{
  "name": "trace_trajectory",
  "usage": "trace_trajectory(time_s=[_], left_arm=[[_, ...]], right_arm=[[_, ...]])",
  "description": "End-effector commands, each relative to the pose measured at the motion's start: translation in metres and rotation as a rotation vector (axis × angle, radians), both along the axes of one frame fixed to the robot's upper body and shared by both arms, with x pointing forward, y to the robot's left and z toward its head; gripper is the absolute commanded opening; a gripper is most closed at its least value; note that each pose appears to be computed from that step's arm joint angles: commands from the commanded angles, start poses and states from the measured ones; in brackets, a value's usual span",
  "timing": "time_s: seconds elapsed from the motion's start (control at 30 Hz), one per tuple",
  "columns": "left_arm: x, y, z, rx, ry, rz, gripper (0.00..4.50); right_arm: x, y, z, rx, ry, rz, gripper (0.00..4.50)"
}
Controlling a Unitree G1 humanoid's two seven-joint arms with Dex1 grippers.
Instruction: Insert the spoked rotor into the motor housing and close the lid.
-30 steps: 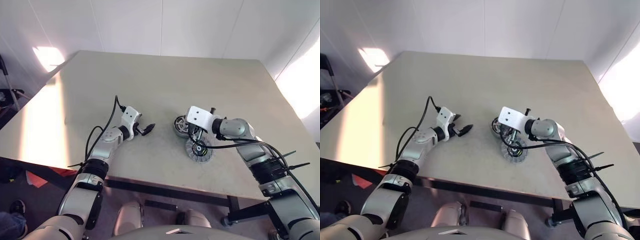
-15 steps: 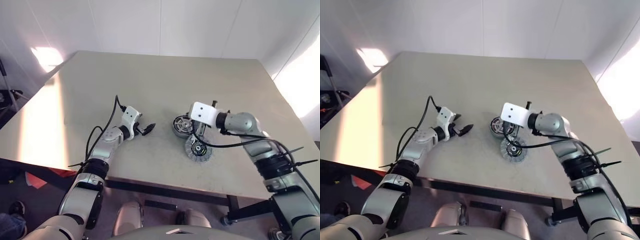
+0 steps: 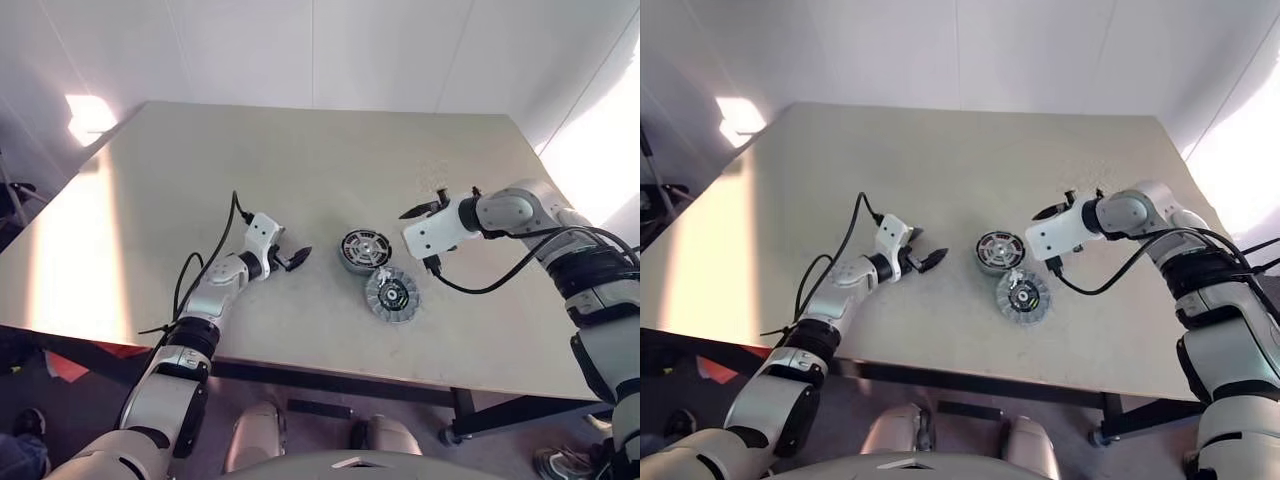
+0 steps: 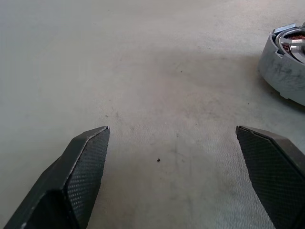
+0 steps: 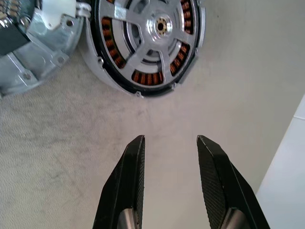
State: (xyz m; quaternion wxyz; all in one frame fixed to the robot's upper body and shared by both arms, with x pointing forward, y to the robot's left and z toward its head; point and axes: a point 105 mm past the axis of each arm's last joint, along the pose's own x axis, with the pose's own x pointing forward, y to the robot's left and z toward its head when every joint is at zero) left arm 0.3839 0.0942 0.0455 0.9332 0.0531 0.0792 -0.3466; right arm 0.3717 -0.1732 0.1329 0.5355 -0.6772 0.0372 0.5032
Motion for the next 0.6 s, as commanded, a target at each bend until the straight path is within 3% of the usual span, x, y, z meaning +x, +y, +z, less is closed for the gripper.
trace_trajectory(time_s=[0.03,0.13,0.37,0.6], left_arm=[[0.003,0.006,0.014,-0.011,-0.056,0.019,4.50],[0.003,0.006,0.013,-0.011,-0.055,0.019,4.50],[0.002,0.004,0.012,-0.013,-0.048,0.013,4.50],[0.002,-0.002,0.011,-0.013,-0.041,-0.005,4.50]], right_arm=[[0.005,0.023,0.039,0.084,-0.104,0.063,1.96],[-0.004,0.032,0.044,0.128,-0.074,0.082,1.96],[-0.028,0.066,0.081,0.521,0.093,-0.049,1.96],[-0.047,0.042,0.036,0.269,0.102,-0.051,1.96]])
